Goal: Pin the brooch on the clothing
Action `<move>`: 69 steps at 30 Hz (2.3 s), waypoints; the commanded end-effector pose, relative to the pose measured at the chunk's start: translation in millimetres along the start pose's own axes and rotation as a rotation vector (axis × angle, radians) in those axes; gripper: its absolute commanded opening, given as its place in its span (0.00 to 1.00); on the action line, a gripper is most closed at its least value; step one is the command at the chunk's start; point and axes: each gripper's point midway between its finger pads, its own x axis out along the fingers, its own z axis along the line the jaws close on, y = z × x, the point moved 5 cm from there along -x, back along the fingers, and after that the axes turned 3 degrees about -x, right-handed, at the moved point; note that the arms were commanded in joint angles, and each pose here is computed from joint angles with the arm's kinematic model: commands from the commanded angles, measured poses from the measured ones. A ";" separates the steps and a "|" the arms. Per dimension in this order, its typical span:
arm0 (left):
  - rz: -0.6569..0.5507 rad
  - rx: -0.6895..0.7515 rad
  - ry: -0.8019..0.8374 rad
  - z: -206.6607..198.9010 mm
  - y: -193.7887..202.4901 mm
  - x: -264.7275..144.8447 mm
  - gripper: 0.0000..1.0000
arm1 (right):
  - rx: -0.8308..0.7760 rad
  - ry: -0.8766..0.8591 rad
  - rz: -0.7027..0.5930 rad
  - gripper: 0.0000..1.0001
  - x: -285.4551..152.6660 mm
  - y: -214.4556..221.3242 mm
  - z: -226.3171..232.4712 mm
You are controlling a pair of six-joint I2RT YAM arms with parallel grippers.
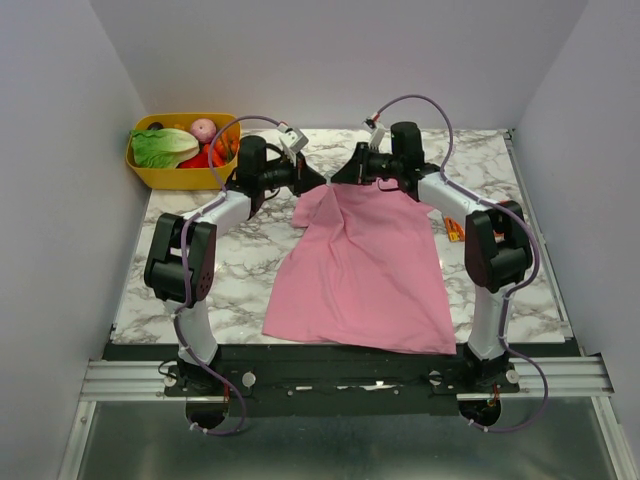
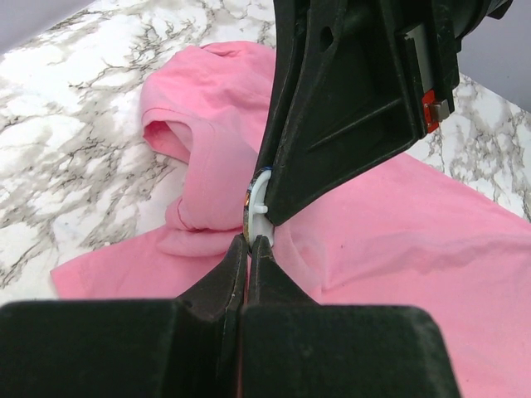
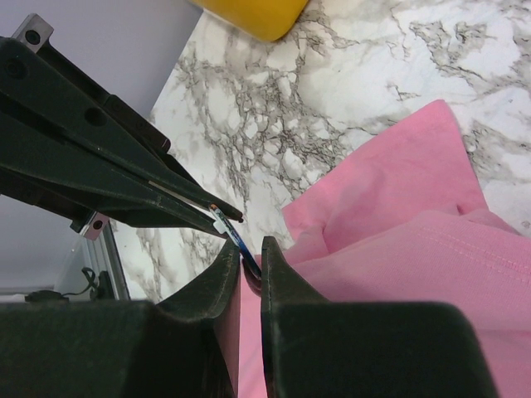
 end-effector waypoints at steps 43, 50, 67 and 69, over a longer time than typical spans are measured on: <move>-0.086 -0.031 -0.004 -14.0 -20.4 -22.6 0.00 | -0.051 0.188 -0.261 0.58 -35.5 -51.1 -24.1; -0.189 -0.136 -0.150 14.5 -31.1 -43.3 0.28 | -0.068 0.195 -0.266 0.76 -38.0 -51.2 -23.2; -0.259 -0.330 -0.324 52.2 -11.3 -70.2 0.99 | -0.125 0.273 -0.279 1.00 -53.8 -55.1 -19.0; -0.250 -0.335 -0.360 55.8 -14.0 -71.6 0.99 | -0.129 0.277 -0.282 1.00 -57.1 -55.6 -16.1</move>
